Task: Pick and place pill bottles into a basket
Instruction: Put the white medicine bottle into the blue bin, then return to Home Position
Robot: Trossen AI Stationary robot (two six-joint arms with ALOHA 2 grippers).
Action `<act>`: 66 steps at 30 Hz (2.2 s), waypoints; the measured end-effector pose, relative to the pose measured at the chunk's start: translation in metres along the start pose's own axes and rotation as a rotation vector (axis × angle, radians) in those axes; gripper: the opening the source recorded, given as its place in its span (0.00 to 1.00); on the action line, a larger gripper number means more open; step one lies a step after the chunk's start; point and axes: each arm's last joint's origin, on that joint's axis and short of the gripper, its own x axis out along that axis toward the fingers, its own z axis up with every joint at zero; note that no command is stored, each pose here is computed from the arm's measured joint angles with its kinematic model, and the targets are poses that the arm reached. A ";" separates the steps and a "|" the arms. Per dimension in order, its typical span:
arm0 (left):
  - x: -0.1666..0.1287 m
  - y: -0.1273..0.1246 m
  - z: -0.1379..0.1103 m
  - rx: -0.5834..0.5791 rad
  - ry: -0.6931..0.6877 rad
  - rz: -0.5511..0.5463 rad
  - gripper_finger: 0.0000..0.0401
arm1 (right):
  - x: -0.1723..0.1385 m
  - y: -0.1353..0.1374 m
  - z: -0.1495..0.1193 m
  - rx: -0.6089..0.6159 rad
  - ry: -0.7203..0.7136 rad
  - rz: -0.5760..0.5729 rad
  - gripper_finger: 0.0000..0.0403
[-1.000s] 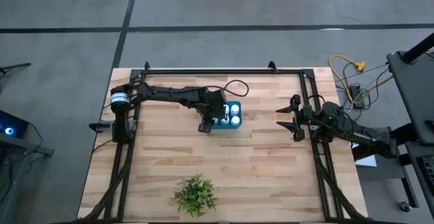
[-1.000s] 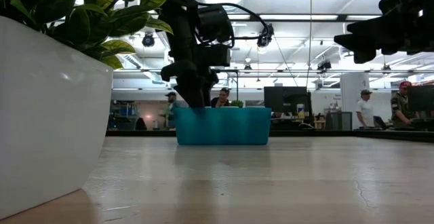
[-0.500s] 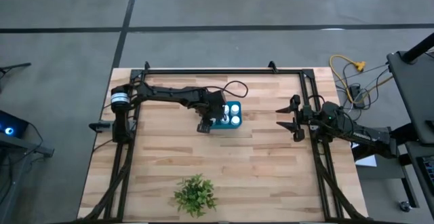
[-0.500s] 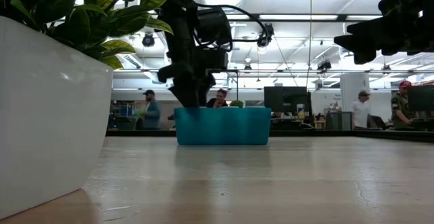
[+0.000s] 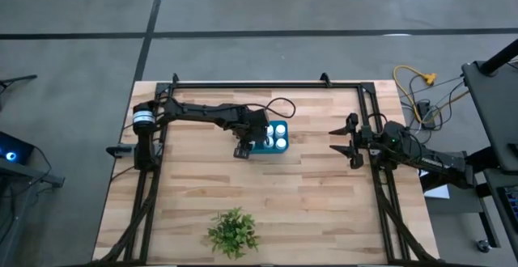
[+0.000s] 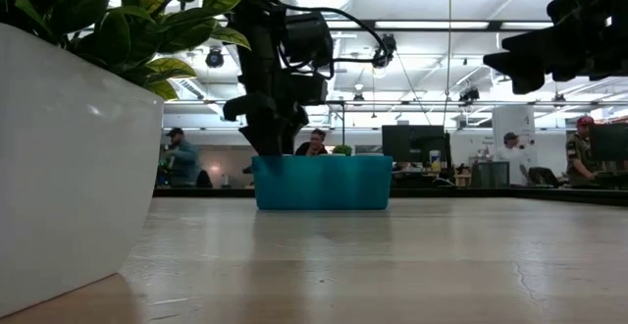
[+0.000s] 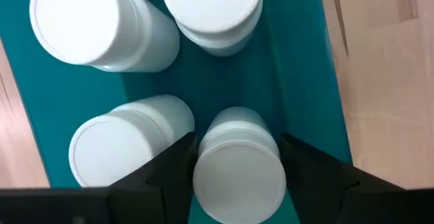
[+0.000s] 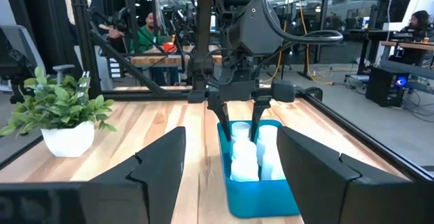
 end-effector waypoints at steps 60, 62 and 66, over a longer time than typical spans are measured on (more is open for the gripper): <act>-0.210 -0.043 -0.053 -0.061 -0.701 0.200 0.64 | 0.000 0.005 0.015 0.008 -0.211 -0.034 0.56; -0.213 -0.049 -0.062 -0.054 -0.755 0.210 0.64 | 0.000 0.006 0.016 0.010 -0.225 -0.034 0.56; -0.212 -0.061 -0.082 -0.060 -0.842 0.215 0.64 | 0.000 0.009 0.017 0.014 -0.237 -0.003 0.56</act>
